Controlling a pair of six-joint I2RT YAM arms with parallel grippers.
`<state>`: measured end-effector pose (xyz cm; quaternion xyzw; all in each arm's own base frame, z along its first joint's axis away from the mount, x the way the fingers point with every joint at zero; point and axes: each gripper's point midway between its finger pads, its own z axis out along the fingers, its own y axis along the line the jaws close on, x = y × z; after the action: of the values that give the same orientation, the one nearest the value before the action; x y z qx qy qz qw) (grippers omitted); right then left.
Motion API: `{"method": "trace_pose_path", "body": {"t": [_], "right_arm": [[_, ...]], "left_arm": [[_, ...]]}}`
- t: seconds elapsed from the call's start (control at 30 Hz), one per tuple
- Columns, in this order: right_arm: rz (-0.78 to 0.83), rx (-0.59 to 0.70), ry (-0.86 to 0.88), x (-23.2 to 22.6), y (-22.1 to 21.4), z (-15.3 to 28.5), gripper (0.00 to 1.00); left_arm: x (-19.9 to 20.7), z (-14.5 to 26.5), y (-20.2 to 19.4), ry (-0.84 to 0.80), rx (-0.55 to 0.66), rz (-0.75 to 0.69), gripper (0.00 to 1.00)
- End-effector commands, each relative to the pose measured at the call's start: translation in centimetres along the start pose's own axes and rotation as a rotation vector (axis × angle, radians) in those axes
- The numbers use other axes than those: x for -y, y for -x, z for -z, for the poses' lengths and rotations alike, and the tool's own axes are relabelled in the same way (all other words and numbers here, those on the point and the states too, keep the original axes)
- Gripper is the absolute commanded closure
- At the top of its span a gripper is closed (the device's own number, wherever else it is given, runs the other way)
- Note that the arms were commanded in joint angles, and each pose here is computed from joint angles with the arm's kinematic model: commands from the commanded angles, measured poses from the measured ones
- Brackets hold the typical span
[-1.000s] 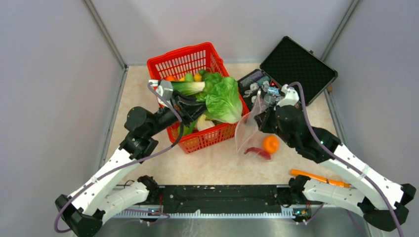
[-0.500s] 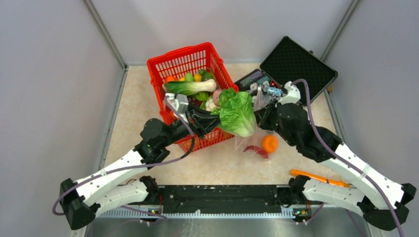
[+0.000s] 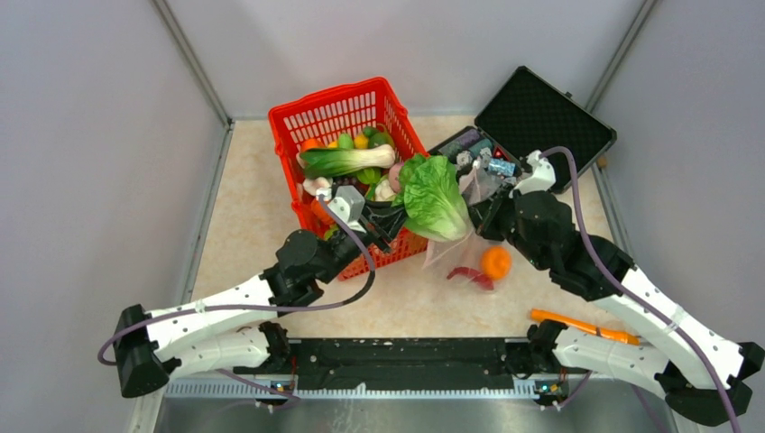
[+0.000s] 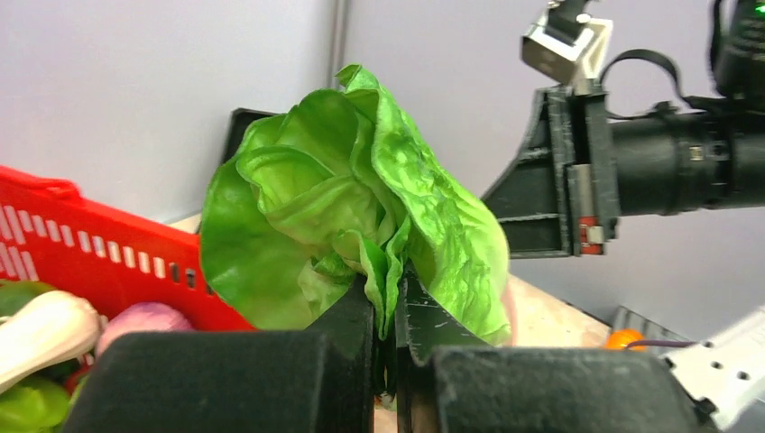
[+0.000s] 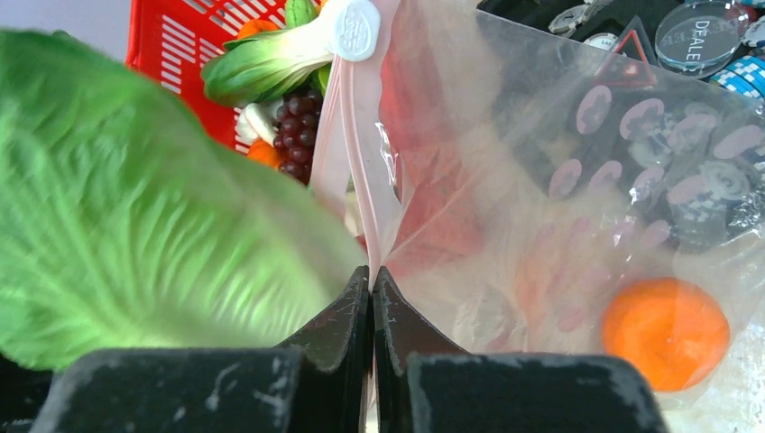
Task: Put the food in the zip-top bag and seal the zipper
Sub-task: Place the fake vegetable in the zipper food storage bag.
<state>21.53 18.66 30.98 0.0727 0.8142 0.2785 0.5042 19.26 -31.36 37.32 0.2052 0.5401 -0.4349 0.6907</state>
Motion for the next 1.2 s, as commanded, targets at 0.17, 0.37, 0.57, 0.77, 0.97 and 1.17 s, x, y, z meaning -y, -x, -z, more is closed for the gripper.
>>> {"method": "trace_pose_path", "body": {"t": [0.17,0.37,0.57,0.77,0.97,1.17], "right_arm": [[-0.027,0.019,0.096,-2.2,1.7,1.4,1.0],[-0.048,0.023,0.125,-2.8,1.8,1.3,1.0],[-0.101,0.023,0.115,-2.9,1.6,0.9,1.0],[-0.233,0.115,0.124,-2.6,2.8,0.9,1.0],[-0.19,0.122,0.141,-3.7,4.3,1.5,1.0],[-0.086,0.058,0.118,-4.1,4.0,1.5,1.0]], "left_arm": [[-1.6,-1.0,1.7,0.095,0.062,-0.087,1.0],[-0.5,-1.9,0.5,0.092,0.03,-0.106,1.0],[-2.4,-1.8,1.7,0.312,0.019,-0.315,1.0],[0.8,-2.4,1.3,0.196,0.073,-0.261,1.0],[1.2,-2.2,-0.4,0.246,0.013,-0.374,1.0],[-0.2,-2.0,-1.2,0.323,-0.028,-0.44,1.0]]}}
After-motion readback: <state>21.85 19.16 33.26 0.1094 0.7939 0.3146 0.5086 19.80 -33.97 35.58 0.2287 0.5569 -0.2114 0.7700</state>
